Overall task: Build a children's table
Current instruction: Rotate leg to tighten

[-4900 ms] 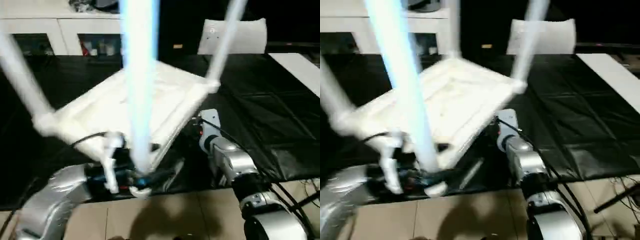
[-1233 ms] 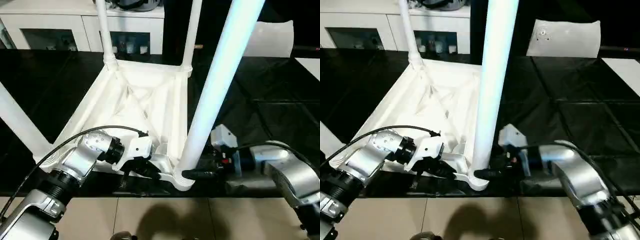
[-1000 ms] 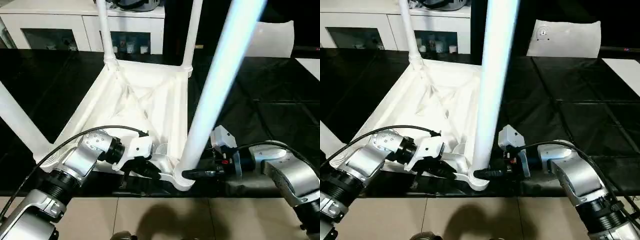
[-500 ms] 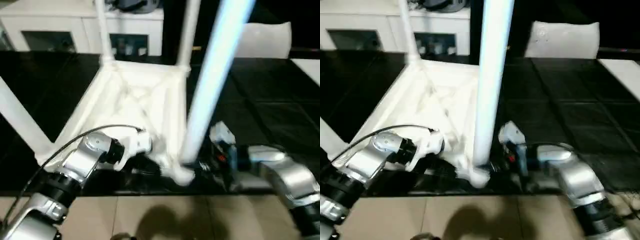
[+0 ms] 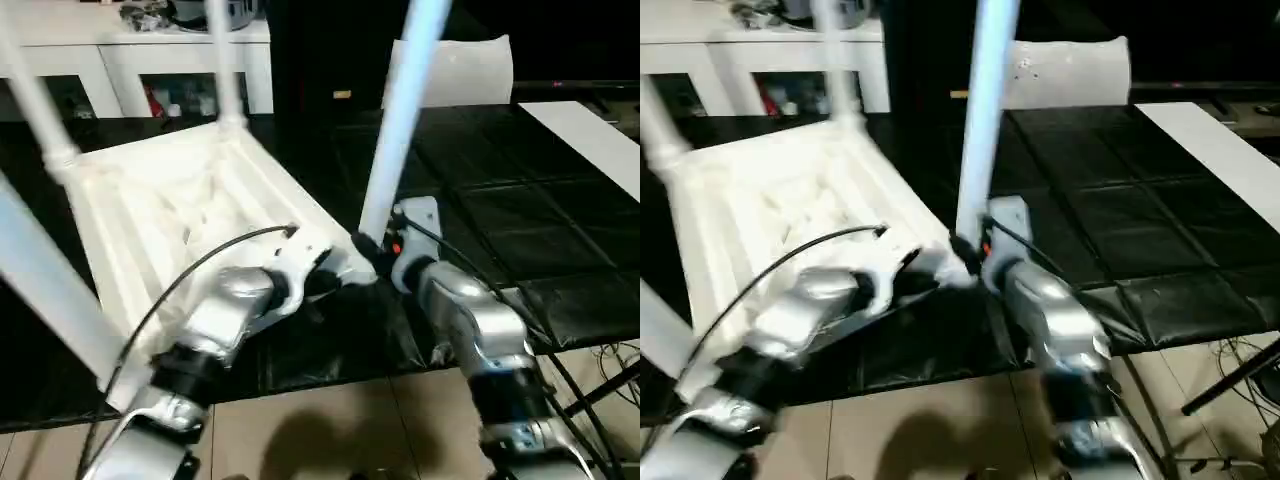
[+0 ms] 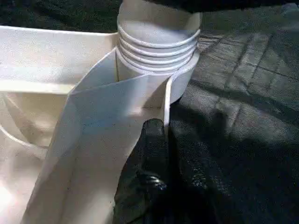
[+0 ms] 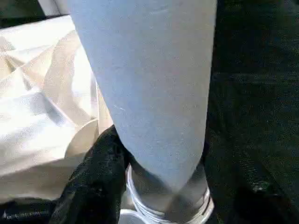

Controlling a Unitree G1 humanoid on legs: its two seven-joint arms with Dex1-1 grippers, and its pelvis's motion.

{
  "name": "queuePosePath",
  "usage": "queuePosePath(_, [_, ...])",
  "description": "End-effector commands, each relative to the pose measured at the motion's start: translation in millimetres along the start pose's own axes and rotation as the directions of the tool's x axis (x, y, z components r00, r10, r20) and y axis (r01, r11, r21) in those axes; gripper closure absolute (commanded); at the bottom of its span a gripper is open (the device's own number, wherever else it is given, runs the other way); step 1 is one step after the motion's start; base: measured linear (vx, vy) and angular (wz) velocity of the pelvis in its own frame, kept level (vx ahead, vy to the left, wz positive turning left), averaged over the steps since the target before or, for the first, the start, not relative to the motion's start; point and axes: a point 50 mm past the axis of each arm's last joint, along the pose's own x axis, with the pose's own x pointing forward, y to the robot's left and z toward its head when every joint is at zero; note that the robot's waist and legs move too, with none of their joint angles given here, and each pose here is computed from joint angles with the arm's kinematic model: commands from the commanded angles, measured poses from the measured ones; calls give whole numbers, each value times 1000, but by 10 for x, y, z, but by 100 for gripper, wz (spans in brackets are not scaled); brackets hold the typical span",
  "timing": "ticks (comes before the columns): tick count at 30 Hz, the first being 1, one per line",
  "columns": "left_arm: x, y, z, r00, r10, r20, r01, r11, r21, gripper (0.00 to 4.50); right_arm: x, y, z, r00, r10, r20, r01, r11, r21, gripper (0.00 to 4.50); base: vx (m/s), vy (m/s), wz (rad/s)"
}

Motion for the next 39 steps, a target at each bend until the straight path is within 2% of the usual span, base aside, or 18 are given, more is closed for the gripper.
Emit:
queuePosePath(1, [4,-30,132,999,-41,28,39,995,90,450,27,287,-61,988,155,1,-155,988,12,160,0,0,0])
queuePosePath(5, [-102,30,41,995,-102,5,100,984,146,450,-107,147,-49,980,198,31,-196,979,-56,127,0,0,0])
queuePosePath(8, [-201,75,-28,985,-172,-16,172,966,192,450,-246,-13,-12,970,238,50,-232,967,-103,101,0,0,0])
queuePosePath(10, [-308,108,-93,965,-258,-46,261,933,246,450,-367,-168,14,959,281,33,-271,947,-170,92,0,0,0])
queuePosePath(11, [-336,113,-112,958,-280,-59,286,921,264,450,-404,-198,19,953,302,24,-292,938,-188,92,0,0,0])
queuePosePath(12, [-357,117,-127,952,-298,-70,305,911,278,450,-435,-218,23,947,321,16,-311,929,-201,68,0,0,0])
queuePosePath(14, [-412,134,-182,932,-344,-115,363,886,288,450,-522,-258,39,920,391,-13,-383,895,-227,57,0,0,0])
queuePosePath(15, [-472,134,-221,901,-403,-160,434,839,328,450,-601,-261,39,882,468,-53,-466,852,-237,57,0,0,0])
queuePosePath(17, [-493,135,-235,889,-424,-175,459,827,326,450,-644,-252,30,855,511,-84,-514,819,-253,57,0,0,0])
queuePosePath(18, [-516,131,-245,870,-455,-191,493,807,326,450,-703,-241,16,815,566,-124,-577,774,-261,57,0,0,0])
queuePosePath(19, [-520,127,-246,865,-463,-195,502,800,328,450,-717,-239,13,805,578,-133,-591,764,-259,57,0,0,0])
queuePosePath(21, [-560,104,-246,814,-534,-228,580,745,329,450,-808,-219,-23,714,666,-215,-700,673,-239,57,0,0,0])
queuePosePath(22, [-565,102,-246,806,-544,-232,591,735,332,450,-817,-219,-27,703,675,-224,-711,662,-237,57,0,0,0])
queuePosePath(23, [-565,102,-246,806,-544,-232,591,735,332,450,-817,-219,-27,703,675,-224,-711,662,-237,84,0,0,0])
queuePosePath(26, [-580,89,-236,762,-585,-280,648,680,344,450,-845,-213,-56,634,718,-287,-773,603,-199,97,0,0,0])
queuePosePath(29, [-570,79,-220,741,-600,-301,671,650,356,450,-838,-198,-65,593,744,-307,-803,572,-167,131,0,0,0])
queuePosePath(33, [-567,85,-213,737,-606,-299,675,648,352,450,-842,-185,-72,557,766,-321,-828,545,-134,152,0,0,0])
queuePosePath(39, [-570,108,-224,741,-605,-292,672,655,346,450,-841,-192,-77,539,775,-330,-838,534,-114,218,0,0,0])
